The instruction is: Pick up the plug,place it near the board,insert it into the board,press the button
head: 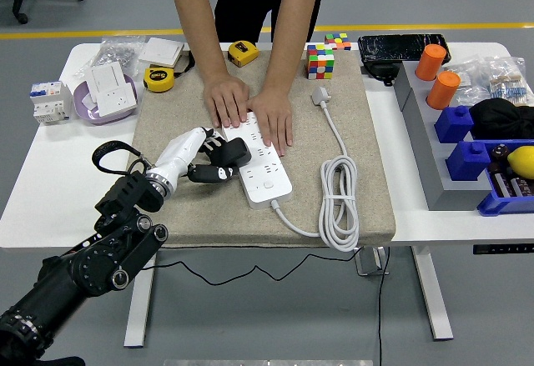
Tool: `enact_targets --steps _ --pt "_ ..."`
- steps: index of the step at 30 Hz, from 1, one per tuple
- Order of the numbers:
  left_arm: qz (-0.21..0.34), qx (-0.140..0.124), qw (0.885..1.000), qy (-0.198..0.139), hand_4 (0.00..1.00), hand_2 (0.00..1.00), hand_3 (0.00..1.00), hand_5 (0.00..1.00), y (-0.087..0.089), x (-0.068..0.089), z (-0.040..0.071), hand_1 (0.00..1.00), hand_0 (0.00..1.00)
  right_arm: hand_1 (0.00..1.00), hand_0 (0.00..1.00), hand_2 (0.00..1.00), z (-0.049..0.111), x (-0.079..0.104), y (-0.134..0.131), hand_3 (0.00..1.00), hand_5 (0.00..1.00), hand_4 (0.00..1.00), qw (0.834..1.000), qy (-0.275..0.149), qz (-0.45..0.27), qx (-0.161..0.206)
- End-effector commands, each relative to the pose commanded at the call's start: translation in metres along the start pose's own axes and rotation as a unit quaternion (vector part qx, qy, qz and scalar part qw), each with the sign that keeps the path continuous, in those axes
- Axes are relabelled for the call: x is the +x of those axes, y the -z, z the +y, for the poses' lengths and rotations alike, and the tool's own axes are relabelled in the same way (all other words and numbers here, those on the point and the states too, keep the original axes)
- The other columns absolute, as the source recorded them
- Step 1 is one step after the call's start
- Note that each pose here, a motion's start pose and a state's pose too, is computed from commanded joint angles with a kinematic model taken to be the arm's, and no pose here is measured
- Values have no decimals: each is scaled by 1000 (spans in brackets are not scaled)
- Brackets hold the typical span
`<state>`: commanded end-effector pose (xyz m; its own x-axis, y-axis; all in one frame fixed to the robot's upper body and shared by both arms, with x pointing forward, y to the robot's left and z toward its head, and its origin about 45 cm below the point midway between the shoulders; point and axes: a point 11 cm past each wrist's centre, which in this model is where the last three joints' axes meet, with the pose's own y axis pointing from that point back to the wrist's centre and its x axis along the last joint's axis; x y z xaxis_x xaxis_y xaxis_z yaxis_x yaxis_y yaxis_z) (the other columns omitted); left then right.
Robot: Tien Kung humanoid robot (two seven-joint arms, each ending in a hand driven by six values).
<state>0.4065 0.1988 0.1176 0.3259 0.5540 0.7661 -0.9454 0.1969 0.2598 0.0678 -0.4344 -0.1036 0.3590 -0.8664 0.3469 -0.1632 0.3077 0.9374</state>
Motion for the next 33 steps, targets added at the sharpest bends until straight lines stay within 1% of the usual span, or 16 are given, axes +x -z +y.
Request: enact_targets --steps 9,13,14,17,20,25,28,33 --pt "21 -1 1000 0 671 501 471 70 1 -2 2 520 567 719 815 695 0 -2 -3 606 566 881 1000 2 0 -3" --pt "65 0 998 0 671 501 471 70 3 -4 4 520 567 719 815 695 0 -3 -3 606 566 881 1000 3 0 -3" --pt "80 1 997 0 657 500 460 65 3 -5 4 523 563 719 815 695 0 -3 -3 606 566 881 1000 3 0 -3" --pt "130 3 992 4 657 500 460 65 4 -7 6 523 563 719 815 695 0 -3 -2 606 566 881 1000 3 -1 -2" --pt "162 5 987 4 650 499 457 72 5 -7 6 526 562 719 815 695 0 -3 -2 606 567 881 1000 3 -2 -2" --pt "175 6 985 4 650 499 457 72 6 -6 6 526 562 719 815 695 0 -4 -2 606 567 881 1000 3 -2 -2" --pt "193 6 981 6 645 501 456 72 6 -7 7 528 564 719 815 695 0 -4 -1 606 567 881 1000 3 -3 -1" --pt "252 7 968 2 642 503 454 76 8 -5 9 529 557 719 815 695 0 -4 -2 607 566 881 1000 4 -4 -1"
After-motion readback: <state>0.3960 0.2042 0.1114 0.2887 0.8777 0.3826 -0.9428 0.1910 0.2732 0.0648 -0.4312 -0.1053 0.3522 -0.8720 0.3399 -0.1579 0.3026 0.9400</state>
